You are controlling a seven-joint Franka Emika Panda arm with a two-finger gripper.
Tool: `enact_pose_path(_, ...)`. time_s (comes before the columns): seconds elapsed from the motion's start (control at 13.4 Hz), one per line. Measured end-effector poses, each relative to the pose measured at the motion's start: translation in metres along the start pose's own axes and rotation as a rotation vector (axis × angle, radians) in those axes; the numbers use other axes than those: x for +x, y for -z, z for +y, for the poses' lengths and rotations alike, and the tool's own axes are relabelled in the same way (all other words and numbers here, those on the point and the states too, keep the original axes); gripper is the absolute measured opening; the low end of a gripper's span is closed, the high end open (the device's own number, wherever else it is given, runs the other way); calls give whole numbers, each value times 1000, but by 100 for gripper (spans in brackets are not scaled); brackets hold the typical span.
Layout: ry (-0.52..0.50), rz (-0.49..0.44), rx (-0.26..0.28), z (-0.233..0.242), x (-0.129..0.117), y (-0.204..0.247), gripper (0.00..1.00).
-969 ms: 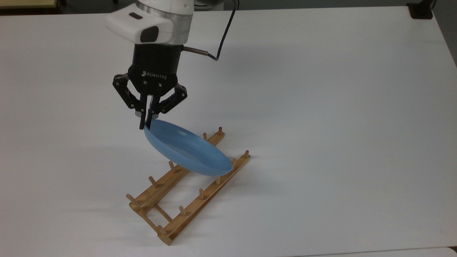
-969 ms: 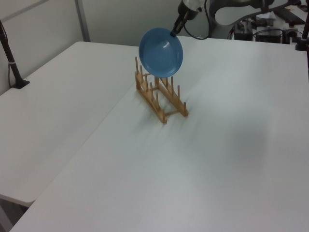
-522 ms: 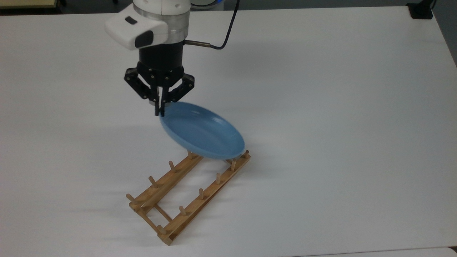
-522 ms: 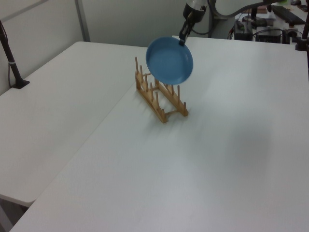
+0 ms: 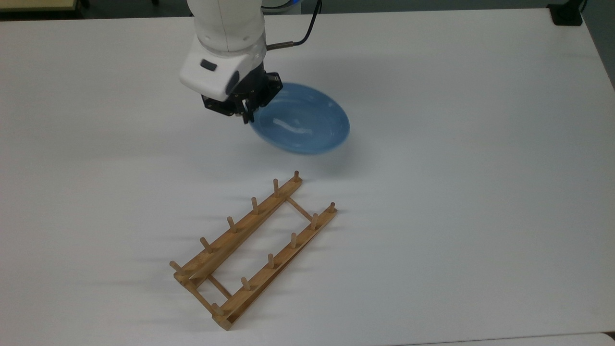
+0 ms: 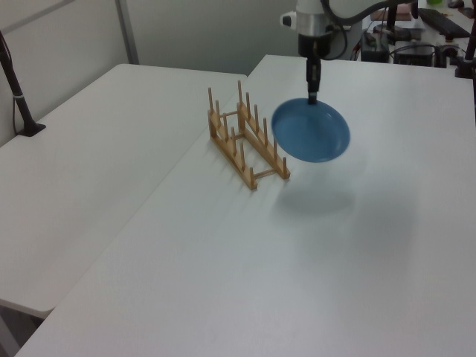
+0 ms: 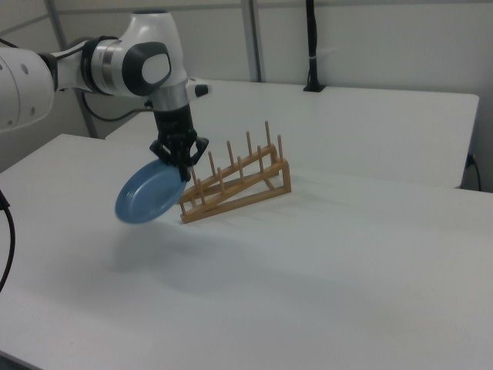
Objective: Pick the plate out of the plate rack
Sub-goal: 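Carry the plate away from the rack and hold it above the table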
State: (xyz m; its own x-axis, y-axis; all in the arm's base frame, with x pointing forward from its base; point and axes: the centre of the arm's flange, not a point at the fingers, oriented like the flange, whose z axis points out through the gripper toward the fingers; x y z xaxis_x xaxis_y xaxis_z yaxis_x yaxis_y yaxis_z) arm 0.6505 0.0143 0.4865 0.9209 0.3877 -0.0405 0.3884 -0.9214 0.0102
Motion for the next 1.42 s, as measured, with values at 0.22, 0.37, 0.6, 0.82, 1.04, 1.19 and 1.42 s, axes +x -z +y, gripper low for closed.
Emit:
enact_pose_path(0.22,193,-147,73,-8,-14,-36,5)
enact_pose_path(0.37,248,-218,115,-13,-17,-67,5)
enact_pose_path(0.6,303,-303,119,-31,-10,-110,5)
enact_pose_path(0.82,331,-350,101,-36,-3,-144,5)
enact_pose_path(1.04,335,-360,91,-33,-1,-159,9)
enact_pose_path(1.19,334,-363,89,-31,-2,-160,16)
enact_pose_path(1.42,295,-352,73,-25,-2,-153,44)
